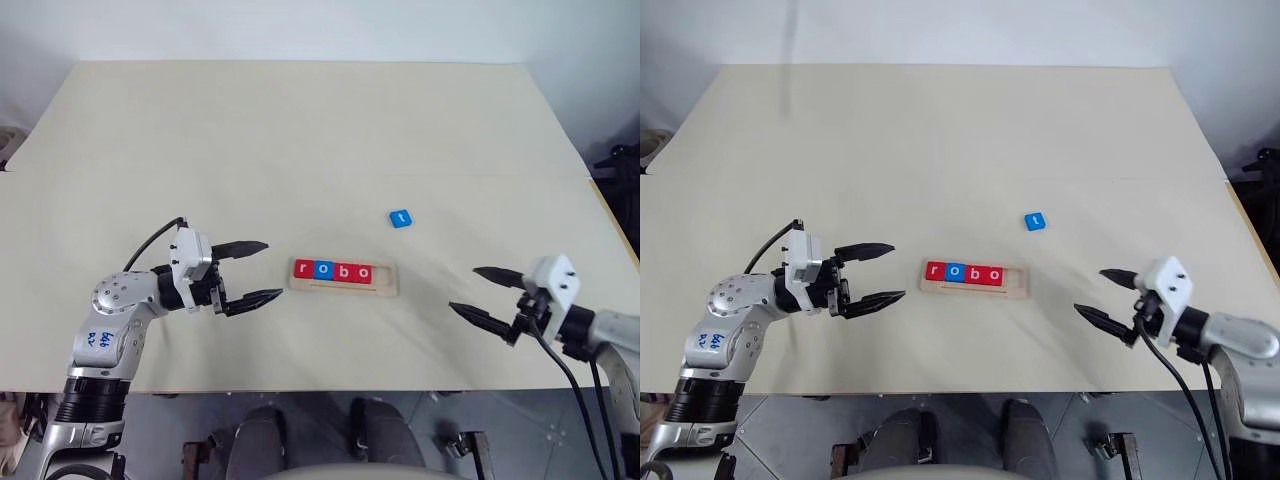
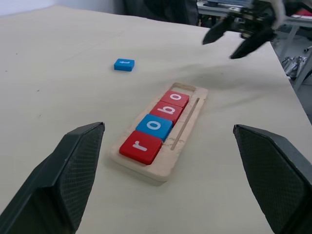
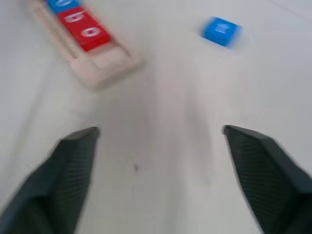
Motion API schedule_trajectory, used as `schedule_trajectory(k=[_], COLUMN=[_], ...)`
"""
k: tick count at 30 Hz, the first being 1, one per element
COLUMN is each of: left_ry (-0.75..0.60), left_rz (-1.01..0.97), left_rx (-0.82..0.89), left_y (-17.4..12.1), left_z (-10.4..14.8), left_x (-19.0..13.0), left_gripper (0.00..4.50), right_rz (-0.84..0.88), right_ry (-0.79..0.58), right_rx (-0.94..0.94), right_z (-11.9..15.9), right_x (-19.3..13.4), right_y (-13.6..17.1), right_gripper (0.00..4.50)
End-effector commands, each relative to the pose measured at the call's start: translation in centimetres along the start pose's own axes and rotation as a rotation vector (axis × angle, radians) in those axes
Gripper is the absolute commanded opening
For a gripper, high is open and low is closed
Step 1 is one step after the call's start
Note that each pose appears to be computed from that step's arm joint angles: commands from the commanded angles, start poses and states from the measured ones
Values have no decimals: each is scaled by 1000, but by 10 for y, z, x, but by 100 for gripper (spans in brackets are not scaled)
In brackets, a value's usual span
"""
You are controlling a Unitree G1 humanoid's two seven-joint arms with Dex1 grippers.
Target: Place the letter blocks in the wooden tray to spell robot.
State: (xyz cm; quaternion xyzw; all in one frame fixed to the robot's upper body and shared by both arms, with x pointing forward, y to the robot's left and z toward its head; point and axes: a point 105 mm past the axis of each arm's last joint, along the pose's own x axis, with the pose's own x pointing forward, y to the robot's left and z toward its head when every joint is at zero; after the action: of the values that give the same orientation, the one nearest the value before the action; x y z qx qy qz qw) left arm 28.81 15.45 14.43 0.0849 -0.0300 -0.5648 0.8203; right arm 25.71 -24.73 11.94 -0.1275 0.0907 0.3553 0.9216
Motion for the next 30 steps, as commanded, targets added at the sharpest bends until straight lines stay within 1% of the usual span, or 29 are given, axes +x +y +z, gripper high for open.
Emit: schedule_trajectory(k=[1, 5, 8, 12, 18, 22, 25, 28, 30], left_ry=[-21, -24, -29, -34, -47, -52, -52, -54, -54], left_rz=[-12, -20, -27, -35, -35, -24, -12, 2, 5], left_rx=[42, 46, 53, 59, 67, 68, 69, 70, 70], left_y=[2, 3, 4, 2, -2, -6, -7, -8, -9], left_z=[9, 11, 13, 14, 16, 17, 17, 17, 18], left_x=[1, 4, 8, 11, 16, 15, 14, 12, 12], left_gripper=[450, 450, 450, 450, 450, 450, 450, 450, 450], right_rz=[-55, -44, -54, -77, -145, -196, -250, -290, -289], right_ry=[-24, -9, 26, 81, 97, 102, 120, 100, 88], right_rx=[-32, -32, 1, 53, 163, 179, 194, 204, 203], right_z=[5, 7, 19, 39, 55, 58, 55, 56, 58], right_x=[-11, -3, 25, 70, 123, 146, 155, 160, 162], right_y=[-4, -5, -12, -21, -32, -34, -38, -40, -38], right_gripper=[447, 447, 447, 447, 447, 447, 447, 387, 317])
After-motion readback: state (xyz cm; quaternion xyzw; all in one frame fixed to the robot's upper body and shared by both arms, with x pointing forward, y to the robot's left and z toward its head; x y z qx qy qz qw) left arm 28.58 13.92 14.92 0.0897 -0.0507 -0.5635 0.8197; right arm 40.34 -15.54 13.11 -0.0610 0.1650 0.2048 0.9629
